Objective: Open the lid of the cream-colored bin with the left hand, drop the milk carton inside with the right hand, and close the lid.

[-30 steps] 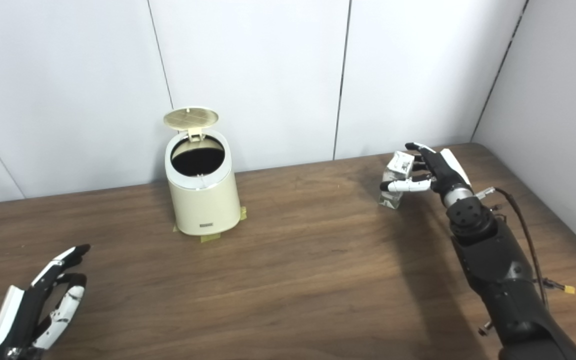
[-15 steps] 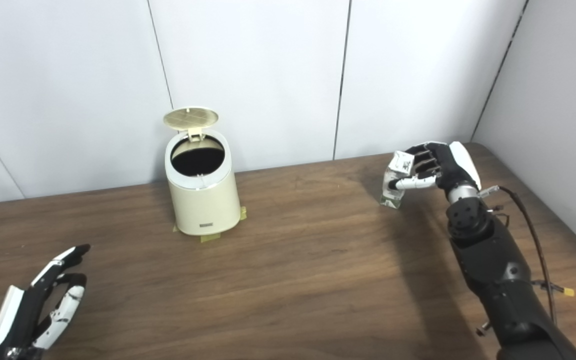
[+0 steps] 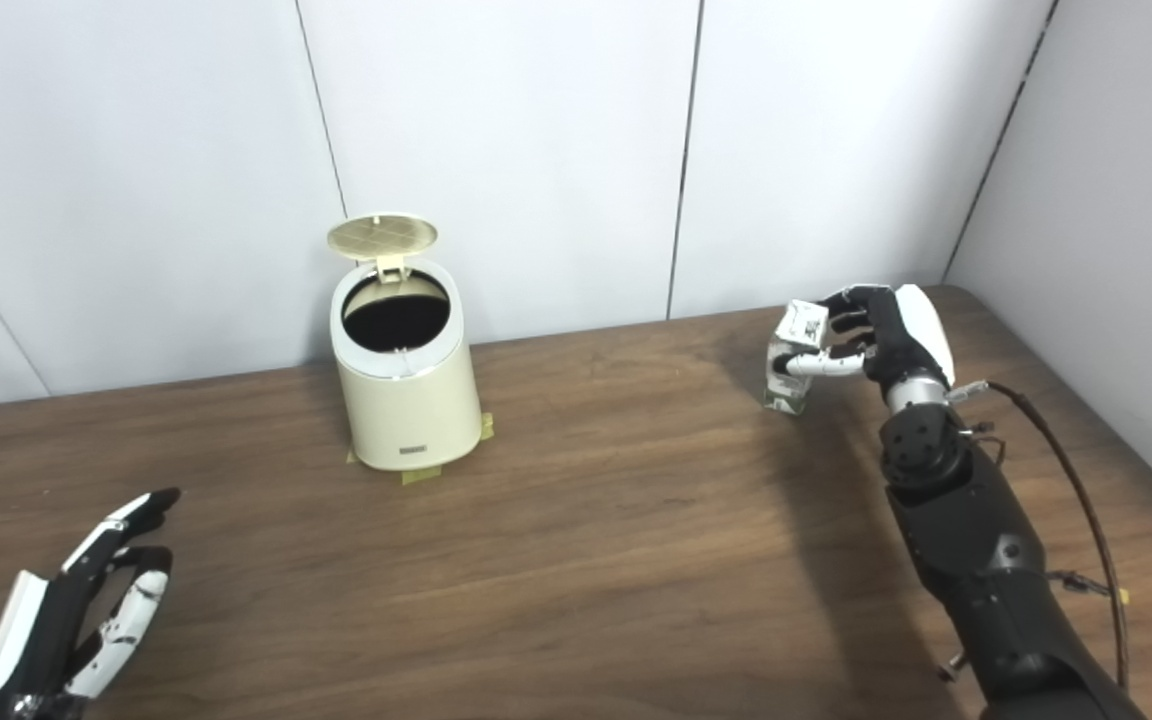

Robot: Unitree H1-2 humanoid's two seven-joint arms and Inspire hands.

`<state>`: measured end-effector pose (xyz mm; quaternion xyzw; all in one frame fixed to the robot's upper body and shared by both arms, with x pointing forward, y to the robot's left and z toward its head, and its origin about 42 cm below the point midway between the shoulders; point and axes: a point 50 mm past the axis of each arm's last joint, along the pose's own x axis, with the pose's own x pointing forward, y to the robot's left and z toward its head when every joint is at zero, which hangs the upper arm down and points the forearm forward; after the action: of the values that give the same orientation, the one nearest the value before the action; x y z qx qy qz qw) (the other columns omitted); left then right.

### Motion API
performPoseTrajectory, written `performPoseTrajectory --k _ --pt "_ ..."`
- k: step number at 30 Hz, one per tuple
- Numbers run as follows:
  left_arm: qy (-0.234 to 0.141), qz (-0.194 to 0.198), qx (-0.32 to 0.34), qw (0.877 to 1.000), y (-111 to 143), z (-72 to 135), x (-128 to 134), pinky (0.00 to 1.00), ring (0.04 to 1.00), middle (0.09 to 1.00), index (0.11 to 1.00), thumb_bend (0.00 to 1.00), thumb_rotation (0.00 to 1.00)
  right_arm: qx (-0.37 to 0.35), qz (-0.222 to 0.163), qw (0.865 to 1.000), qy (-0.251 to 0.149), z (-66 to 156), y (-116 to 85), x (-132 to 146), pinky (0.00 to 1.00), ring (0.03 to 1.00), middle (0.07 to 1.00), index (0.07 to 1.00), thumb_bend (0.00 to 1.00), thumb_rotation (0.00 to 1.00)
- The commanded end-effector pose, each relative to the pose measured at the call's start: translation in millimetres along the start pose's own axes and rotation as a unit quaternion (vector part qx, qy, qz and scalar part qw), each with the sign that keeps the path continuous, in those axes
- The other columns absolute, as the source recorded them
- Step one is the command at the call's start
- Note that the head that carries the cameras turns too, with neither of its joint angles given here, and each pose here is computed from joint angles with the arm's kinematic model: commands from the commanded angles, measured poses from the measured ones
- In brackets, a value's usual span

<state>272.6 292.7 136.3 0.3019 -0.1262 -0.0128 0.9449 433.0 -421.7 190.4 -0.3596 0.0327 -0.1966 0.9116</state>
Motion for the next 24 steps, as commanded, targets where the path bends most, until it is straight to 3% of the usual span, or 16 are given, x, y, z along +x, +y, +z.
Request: performPoseTrajectory --k 1,5,10,18,20,24 --pt "-0.033 0.013 0.005 0.999 9.3 9.9 9.6 0.77 0.86 0.873 0.854 0.31 0.79 0.013 -0.04 0.998 -0.05 22.8 -24.1 12.9 0.54 0.633 0.635 0.481 0.53 0.14" --pt "-0.032 0.013 0.006 0.999 9.3 9.7 10.0 0.77 0.857 0.874 0.854 0.31 0.79 0.008 -0.043 0.998 -0.051 21.0 -23.8 12.1 0.56 0.663 0.662 0.48 0.52 0.13" --pt "-0.035 0.014 0.005 0.999 8.7 9.3 10.9 0.77 0.86 0.873 0.854 0.31 0.79 0.001 -0.048 0.997 -0.061 20.2 -23.0 11.3 0.49 0.588 0.604 0.481 0.52 0.12" --pt "-0.035 0.013 0.004 0.999 7.5 8.9 11.9 0.77 0.86 0.873 0.855 0.31 0.78 0.003 -0.053 0.994 -0.098 26.0 -26.0 9.6 0.49 0.588 0.598 0.479 0.51 0.11" --pt "-0.035 0.013 0.006 0.999 7.5 9.2 12.1 0.77 0.861 0.872 0.854 0.31 0.79 0.007 -0.055 0.993 -0.107 31.1 -26.7 8.5 0.47 0.561 0.532 0.468 0.52 0.04" --pt "-0.035 0.013 0.006 0.999 7.4 9.0 12.2 0.77 0.859 0.871 0.854 0.31 0.79 0.023 -0.061 0.989 -0.13 43.4 -27.1 6.3 0.43 0.486 0.513 0.432 0.52 0.0"
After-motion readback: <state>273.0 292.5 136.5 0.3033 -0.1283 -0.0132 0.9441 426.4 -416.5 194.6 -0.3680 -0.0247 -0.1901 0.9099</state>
